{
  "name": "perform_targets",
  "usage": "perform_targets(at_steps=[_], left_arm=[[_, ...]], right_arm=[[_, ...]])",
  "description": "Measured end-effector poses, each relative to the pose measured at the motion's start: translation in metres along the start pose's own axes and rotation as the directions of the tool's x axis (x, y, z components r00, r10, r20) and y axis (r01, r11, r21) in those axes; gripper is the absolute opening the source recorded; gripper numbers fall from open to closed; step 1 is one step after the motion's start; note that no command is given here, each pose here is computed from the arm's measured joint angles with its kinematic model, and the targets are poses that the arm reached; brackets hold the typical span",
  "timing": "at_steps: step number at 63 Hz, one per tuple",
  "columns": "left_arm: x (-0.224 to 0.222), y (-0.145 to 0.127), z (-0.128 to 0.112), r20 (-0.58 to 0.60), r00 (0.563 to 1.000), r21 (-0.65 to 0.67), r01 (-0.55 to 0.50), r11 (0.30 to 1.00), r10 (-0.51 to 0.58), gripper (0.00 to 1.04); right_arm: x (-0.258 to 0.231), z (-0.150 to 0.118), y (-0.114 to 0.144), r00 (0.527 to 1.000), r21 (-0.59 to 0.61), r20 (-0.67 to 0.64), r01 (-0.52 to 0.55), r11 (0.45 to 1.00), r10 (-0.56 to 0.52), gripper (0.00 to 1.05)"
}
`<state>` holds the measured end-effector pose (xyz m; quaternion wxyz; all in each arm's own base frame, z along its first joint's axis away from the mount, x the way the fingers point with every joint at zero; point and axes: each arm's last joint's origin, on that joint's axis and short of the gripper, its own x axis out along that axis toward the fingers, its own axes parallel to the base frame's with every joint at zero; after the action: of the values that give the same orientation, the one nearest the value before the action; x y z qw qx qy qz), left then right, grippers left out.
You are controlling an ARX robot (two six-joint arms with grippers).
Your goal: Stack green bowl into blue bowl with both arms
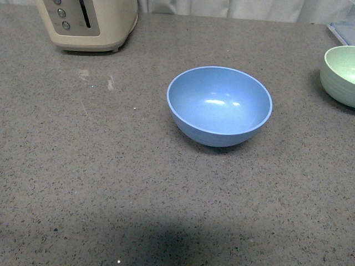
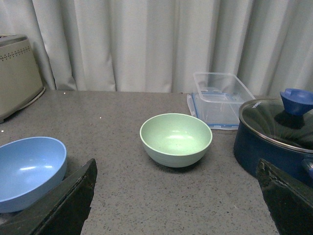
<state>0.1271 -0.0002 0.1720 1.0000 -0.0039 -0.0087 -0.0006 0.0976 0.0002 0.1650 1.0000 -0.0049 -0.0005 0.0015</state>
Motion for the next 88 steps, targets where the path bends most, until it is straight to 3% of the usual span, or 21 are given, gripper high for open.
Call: perform_targets(at_steps=[76, 88], left_arm=[[-0.03, 0.0, -0.002, -0.002, 1.0, 0.0, 0.001, 1.0, -0.001, 0.04], [-0.03, 0.0, -0.002, -0.002, 1.0, 0.0, 0.001, 1.0, -0.001, 0.36]], right_arm=[[0.0, 0.0, 0.0, 1.0, 0.0, 0.0, 0.0, 1.0, 0.0, 0.95], [0.0, 0.0, 0.0, 1.0, 0.0, 0.0, 0.0, 1.0, 0.0, 0.95]])
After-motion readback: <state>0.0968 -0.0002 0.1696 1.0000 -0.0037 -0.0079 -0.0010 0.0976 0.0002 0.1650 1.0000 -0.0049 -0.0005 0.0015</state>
